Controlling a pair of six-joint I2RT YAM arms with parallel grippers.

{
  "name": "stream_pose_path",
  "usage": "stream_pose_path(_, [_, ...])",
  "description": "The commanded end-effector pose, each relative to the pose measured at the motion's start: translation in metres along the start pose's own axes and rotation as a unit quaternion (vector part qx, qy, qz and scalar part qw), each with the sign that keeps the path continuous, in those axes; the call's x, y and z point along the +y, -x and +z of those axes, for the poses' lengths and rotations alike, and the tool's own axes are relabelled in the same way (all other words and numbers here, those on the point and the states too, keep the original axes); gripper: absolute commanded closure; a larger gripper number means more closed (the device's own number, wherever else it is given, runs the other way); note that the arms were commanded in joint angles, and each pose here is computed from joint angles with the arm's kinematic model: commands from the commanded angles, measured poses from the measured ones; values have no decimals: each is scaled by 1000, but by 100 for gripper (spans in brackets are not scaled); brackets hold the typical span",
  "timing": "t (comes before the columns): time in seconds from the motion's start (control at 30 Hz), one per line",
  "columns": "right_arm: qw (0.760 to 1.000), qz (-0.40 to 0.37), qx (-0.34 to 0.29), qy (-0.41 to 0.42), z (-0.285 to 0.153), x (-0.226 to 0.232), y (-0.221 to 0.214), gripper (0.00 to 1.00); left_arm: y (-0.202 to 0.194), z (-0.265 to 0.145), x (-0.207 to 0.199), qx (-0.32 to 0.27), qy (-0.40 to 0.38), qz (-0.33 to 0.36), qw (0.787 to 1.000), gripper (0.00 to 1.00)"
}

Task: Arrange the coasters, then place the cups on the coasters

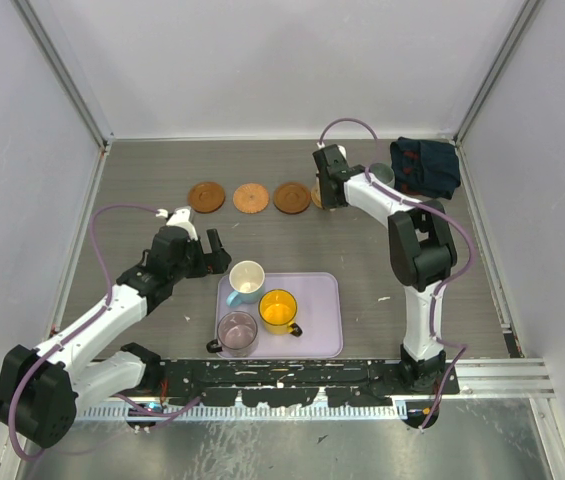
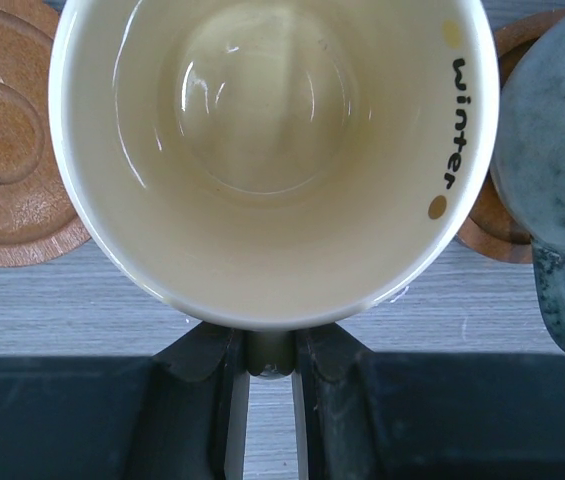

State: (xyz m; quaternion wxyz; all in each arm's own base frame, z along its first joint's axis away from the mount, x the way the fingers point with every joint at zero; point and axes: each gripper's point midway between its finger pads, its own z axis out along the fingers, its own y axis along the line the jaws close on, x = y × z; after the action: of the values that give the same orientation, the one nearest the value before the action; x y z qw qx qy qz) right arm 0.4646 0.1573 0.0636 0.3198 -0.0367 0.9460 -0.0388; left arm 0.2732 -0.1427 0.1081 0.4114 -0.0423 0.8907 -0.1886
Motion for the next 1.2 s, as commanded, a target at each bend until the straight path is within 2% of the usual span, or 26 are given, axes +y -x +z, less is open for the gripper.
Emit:
stream_pose_path(0.0, [998, 18, -63, 9, -12, 7, 45, 99, 14, 2, -4, -29, -7, -4, 1000, 2])
stream_pose_path(0.3, [999, 18, -45, -8, -6, 1, 32, 98, 13, 2, -2, -28, -4, -4, 1000, 2])
stream_pose_path(0.97, [999, 17, -36, -2, -10, 2, 27, 74, 10, 4, -1, -22, -3, -4, 1000, 2])
stream_pose_path(1.03, [999, 18, -38, -4, -10, 2, 27, 74, 10, 4, -2, -22, -4, -4, 1000, 2])
stream_pose_path(1.17, [999, 22, -43, -16, -12, -3, 29, 80, 10, 3, -2, -24, -4, -4, 1000, 2])
